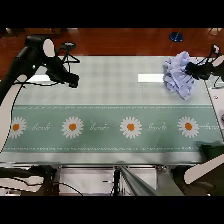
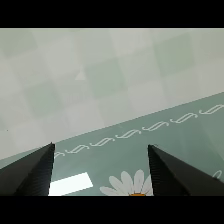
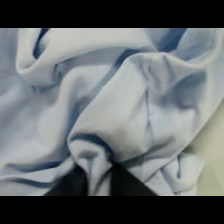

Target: Fold the shirts.

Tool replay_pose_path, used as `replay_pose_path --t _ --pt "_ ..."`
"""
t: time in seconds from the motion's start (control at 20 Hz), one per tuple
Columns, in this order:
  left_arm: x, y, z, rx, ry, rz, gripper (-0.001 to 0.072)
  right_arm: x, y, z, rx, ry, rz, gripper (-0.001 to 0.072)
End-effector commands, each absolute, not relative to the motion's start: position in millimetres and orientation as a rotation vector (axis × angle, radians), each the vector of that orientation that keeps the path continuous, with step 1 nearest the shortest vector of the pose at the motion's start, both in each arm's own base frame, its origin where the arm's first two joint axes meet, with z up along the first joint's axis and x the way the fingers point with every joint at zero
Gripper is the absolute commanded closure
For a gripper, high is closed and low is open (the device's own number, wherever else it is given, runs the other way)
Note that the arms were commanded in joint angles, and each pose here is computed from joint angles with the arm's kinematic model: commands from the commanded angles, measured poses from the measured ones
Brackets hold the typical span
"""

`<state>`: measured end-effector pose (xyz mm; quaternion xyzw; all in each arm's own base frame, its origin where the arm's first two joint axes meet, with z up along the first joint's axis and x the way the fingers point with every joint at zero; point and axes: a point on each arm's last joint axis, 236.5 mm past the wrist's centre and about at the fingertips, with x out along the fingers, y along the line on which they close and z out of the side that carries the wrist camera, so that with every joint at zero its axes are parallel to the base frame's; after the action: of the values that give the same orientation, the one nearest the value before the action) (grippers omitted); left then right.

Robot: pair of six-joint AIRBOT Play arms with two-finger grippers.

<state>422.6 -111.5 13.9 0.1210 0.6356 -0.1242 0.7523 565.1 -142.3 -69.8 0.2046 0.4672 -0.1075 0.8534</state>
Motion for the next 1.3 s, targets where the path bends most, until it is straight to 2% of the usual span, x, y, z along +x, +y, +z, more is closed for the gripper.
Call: replay_pose_path --t 0.0,0.15,0.25,0.4,0.6,0.75,0.9,1.05,1.25 --pt "421.4 -113.4 14.0 0.255 1.392 -0.279 -0.0013 569.4 -133.1 -69.3 0.44 0.976 -0.209 0.0688" --pt "413.8 -111.5 22.4 0.257 1.412 -0.278 -0.0013 579.1 -137.6 5.9 0.307 0.845 -0.158 0.0689" --pt "414.3 -111.5 45.8 0.253 1.379 -0.279 0.0087 583.1 -140.2 84.8 0.21 0.702 -0.135 0.0689" --pt "421.5 -115.2 111.7 0.232 1.237 -0.288 0.0096 567.6 -131.2 225.1 0.154 0.447 -0.125 0.0689" --pt "401.0 -123.3 210.1 0.183 1.041 -0.341 0.0095 498.8 -79.8 408.3 0.157 0.078 -0.035 0.0689" --pt "367.5 -122.8 261.8 0.158 0.938 -0.375 0.0095 428.3 -36.1 498.2 0.16 -0.113 0.054 0.0689" --pt "337.6 -119.1 294.0 0.146 0.865 -0.393 0.0095 357.7 4.6 562.1 0.157 -0.266 0.149 0.069" --pt "314.2 -114.7 312.2 0.125 0.829 -0.394 0.0095 305.8 37.6 598.2 0.208 -0.362 0.268 0.069" --pt "285.2 -114.5 321.9 0.12 0.829 -0.427 0.0095 278.6 69.2 614.2 0.348 -0.391 0.446 0.069"
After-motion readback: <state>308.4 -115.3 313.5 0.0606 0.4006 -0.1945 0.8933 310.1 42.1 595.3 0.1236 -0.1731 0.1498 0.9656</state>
